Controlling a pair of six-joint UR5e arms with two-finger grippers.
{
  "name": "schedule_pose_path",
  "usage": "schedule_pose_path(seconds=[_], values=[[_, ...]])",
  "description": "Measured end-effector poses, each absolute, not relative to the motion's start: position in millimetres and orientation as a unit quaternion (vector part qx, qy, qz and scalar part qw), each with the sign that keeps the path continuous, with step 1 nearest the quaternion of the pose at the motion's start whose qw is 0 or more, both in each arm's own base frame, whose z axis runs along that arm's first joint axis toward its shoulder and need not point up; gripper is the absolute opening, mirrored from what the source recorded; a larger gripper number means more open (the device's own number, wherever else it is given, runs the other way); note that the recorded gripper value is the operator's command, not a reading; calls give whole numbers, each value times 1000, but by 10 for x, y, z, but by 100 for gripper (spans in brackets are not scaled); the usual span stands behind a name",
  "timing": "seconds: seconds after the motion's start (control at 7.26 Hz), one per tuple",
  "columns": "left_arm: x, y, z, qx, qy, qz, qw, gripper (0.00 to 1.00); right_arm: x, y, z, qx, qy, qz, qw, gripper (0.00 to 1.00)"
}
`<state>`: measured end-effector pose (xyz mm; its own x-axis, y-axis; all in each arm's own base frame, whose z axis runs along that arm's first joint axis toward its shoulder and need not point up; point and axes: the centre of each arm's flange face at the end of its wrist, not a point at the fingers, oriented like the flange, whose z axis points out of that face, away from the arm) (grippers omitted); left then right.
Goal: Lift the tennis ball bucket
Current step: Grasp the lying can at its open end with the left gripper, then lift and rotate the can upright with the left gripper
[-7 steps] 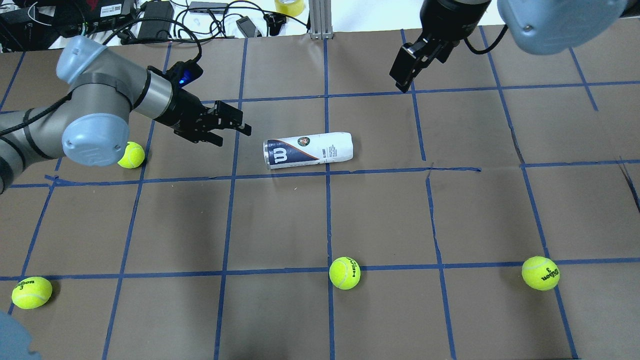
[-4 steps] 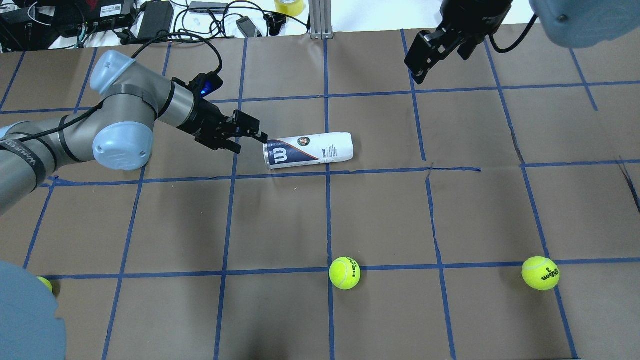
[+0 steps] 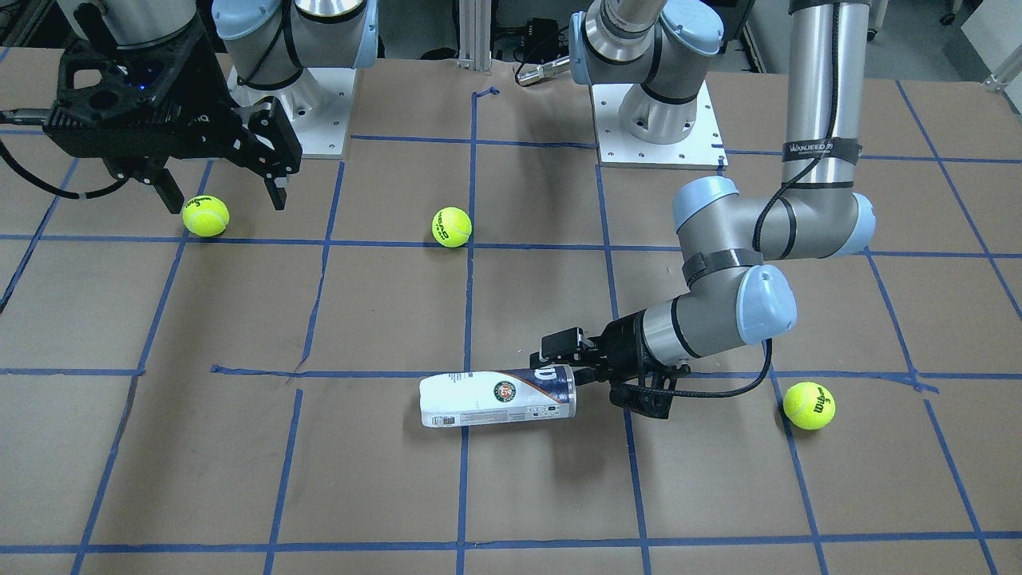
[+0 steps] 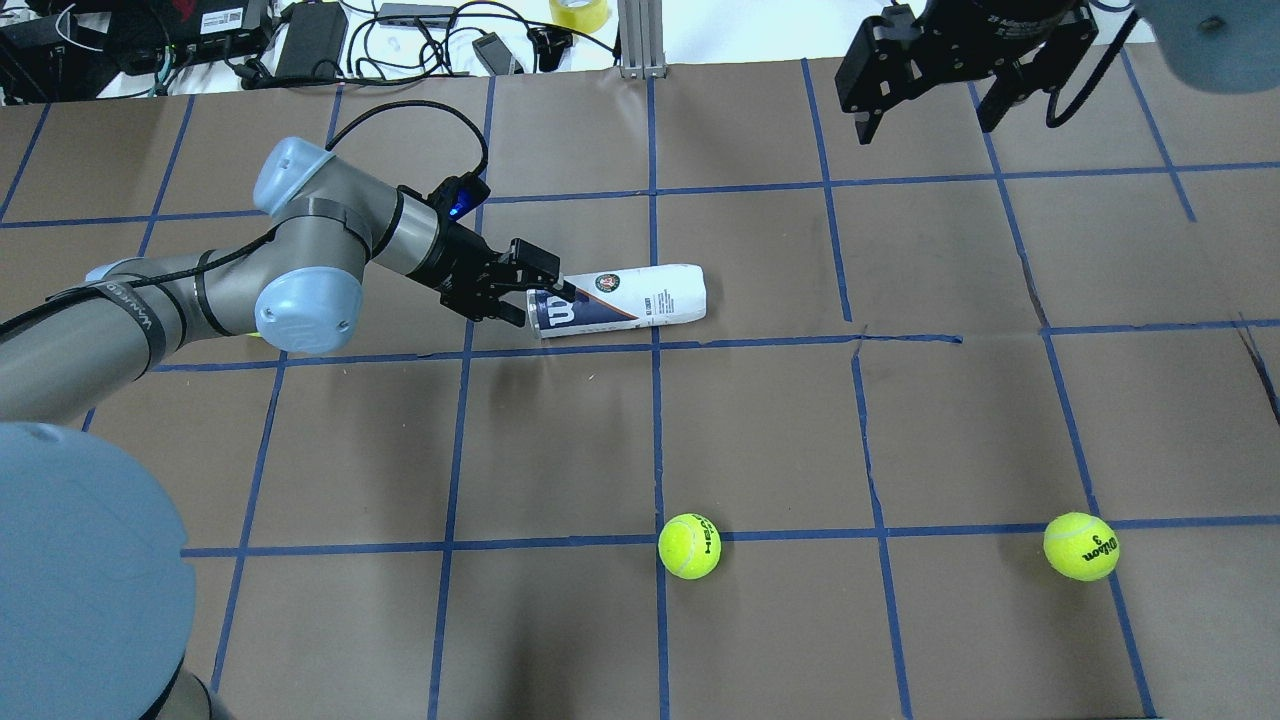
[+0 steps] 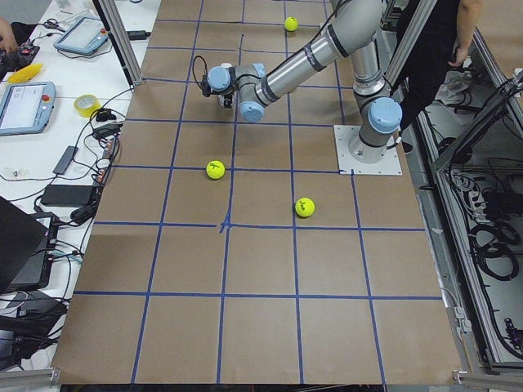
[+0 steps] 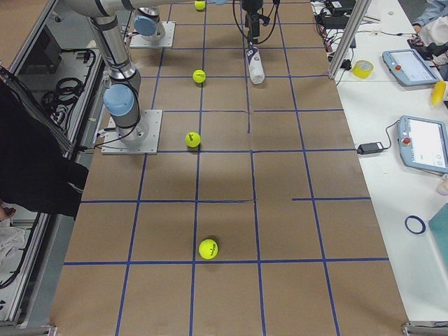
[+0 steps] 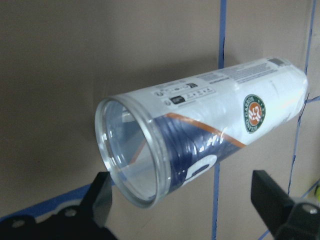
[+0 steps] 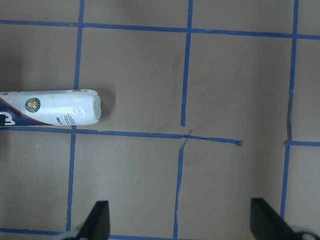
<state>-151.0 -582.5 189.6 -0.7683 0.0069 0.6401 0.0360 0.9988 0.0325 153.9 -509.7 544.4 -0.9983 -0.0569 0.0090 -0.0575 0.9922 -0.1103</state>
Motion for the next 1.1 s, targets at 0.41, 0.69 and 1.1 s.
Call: schedule_pose_path(seconds=[0.41,0.69,1.1], values=[[-1768,-5792,1819,-29,-940,-22,341,0,1436,-5008,5447,24,-999,30,10,100],[-1805,-5808,1814,-15,-940,-25,340,0,1306,-5029,5443,15,-1000,25,7,100],[-1833,-6049,2271,88,-933,-26,347,0,1273,-5020,5458,13,-1000,25,7,100]])
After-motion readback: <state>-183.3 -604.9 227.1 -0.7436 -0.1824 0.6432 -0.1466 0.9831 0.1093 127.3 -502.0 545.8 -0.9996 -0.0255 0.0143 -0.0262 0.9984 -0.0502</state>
